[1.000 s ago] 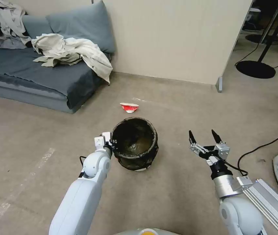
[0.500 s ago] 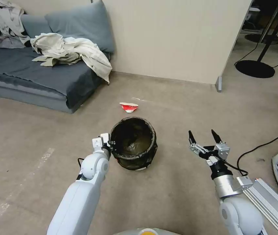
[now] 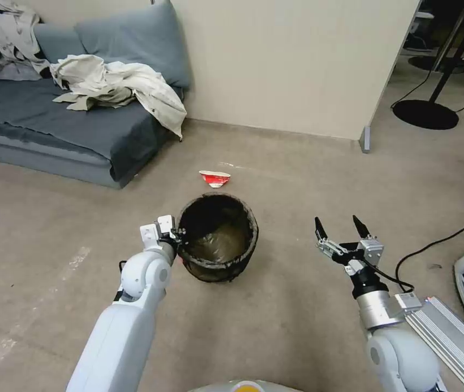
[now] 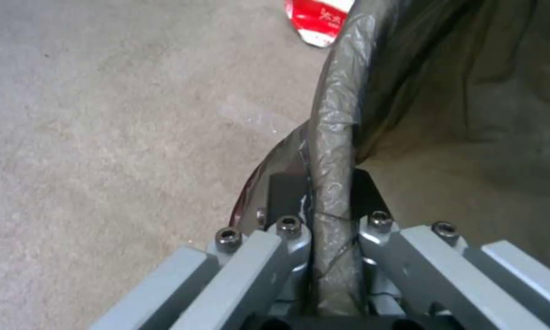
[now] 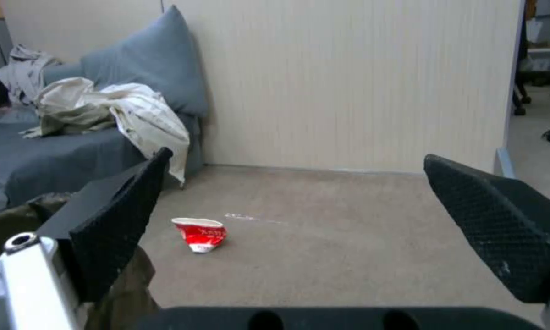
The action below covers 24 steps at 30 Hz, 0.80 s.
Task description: Pick up the trash can from the floor.
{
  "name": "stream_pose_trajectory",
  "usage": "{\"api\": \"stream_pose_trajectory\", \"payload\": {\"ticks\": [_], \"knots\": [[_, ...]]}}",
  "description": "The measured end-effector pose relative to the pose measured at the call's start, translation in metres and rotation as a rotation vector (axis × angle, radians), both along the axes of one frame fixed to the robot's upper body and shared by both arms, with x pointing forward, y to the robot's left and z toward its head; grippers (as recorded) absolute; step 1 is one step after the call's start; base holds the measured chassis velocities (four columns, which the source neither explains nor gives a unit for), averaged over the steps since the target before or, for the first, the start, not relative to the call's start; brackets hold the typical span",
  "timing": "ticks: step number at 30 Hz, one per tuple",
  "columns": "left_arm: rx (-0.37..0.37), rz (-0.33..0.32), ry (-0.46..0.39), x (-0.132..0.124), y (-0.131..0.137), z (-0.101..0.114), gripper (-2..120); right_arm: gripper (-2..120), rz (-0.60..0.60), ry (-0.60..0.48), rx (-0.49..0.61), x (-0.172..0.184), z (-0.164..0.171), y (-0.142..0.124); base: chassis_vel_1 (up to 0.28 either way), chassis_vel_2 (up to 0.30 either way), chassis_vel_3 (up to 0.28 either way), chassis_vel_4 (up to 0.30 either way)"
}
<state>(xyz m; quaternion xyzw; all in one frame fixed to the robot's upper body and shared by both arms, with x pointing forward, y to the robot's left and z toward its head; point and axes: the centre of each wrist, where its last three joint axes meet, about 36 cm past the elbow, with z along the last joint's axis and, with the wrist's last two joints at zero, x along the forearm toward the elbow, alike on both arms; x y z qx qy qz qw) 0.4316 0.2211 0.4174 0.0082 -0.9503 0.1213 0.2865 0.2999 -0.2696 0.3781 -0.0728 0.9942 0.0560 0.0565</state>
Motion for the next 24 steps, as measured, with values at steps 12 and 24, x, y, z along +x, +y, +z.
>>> {"api": "stream_pose_trajectory", "payload": {"ticks": [12,24], "knots": [[-0.059,-0.016,-0.038,-0.022,0.016,0.034,1,100,0.003,0.002,0.0,0.0,0.0,0.001,0.0,0.0,0.0,0.0],[-0.062,-0.027,-0.036,-0.037,0.023,0.041,1,100,0.005,0.001,-0.002,0.0,0.001,0.0,0.0,0.0,0.0,0.0]]}}
